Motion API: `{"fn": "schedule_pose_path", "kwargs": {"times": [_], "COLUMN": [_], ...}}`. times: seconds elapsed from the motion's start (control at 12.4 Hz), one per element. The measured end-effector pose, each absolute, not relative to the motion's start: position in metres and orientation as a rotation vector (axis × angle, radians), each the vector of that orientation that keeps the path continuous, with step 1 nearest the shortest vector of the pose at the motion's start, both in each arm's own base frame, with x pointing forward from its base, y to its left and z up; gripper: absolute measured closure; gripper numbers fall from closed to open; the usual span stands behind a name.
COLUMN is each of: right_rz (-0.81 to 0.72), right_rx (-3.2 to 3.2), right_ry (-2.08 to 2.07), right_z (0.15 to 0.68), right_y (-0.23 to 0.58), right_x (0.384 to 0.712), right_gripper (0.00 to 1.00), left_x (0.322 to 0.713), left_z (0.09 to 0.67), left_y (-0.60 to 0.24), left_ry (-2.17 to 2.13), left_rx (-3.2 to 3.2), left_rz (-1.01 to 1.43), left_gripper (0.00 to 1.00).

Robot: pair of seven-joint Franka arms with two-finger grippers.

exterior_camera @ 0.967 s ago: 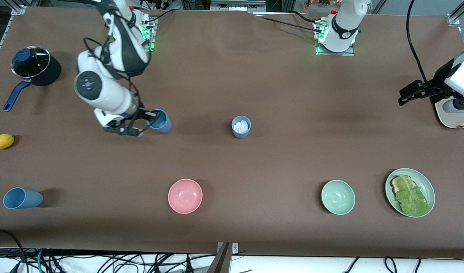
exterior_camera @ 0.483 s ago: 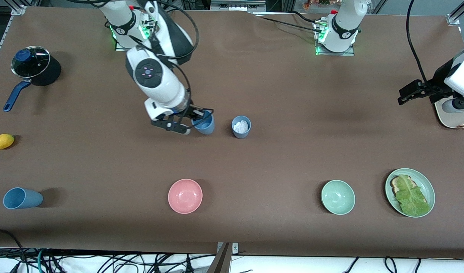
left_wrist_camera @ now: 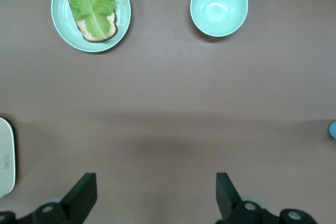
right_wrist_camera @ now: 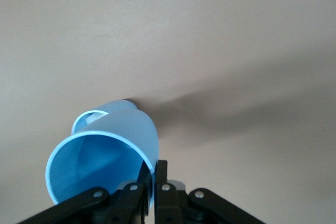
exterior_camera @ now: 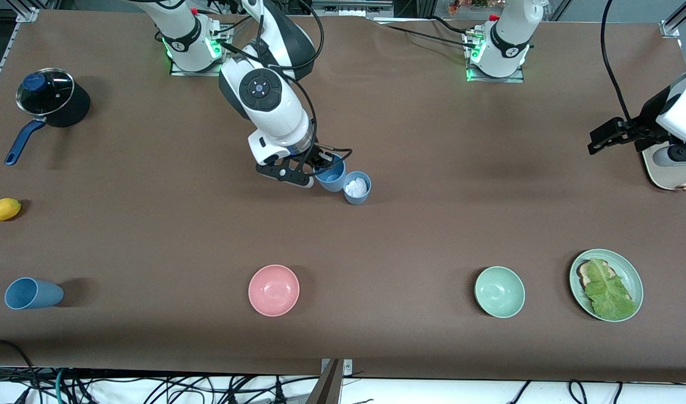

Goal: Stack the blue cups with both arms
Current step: 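Lift the blue cup with the right gripper over the tissue cup, then lower the blue cup into the tissue cup and open the right gripper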

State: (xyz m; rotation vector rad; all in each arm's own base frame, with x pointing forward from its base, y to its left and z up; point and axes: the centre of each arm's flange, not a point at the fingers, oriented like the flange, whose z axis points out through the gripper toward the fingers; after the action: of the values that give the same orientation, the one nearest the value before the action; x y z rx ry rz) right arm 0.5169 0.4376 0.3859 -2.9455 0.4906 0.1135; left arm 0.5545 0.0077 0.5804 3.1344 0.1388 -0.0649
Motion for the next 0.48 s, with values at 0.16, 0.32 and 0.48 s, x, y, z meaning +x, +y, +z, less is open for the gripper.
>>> {"fn": "schedule_pose_path", "kwargs": {"times": [0.16,0.32,0.48], "right_rz": [0.107,0.116,0.134], "right_rx": [-2.94,-2.94,-2.943], "right_ry": [0.483,0.486,0.475], "right_z": [0.395,0.393,0.381], "right_y": [0.442,0.453,0.472], "right_x": [0.517,0.511,0.506], "right_gripper": [0.94,0.94,0.94], "left_x": [0.555,0.554,0.554], "left_z": [0.58,0.58,0.58], "left_y": [0.008,0.008,0.008], "left_ry": [0.139,0.139,0.139], "left_rx": [3.134,3.134,3.134], "left_rz": [-0.065,-0.065,-0.066], "left_gripper": [0.0,0.0,0.0]}}
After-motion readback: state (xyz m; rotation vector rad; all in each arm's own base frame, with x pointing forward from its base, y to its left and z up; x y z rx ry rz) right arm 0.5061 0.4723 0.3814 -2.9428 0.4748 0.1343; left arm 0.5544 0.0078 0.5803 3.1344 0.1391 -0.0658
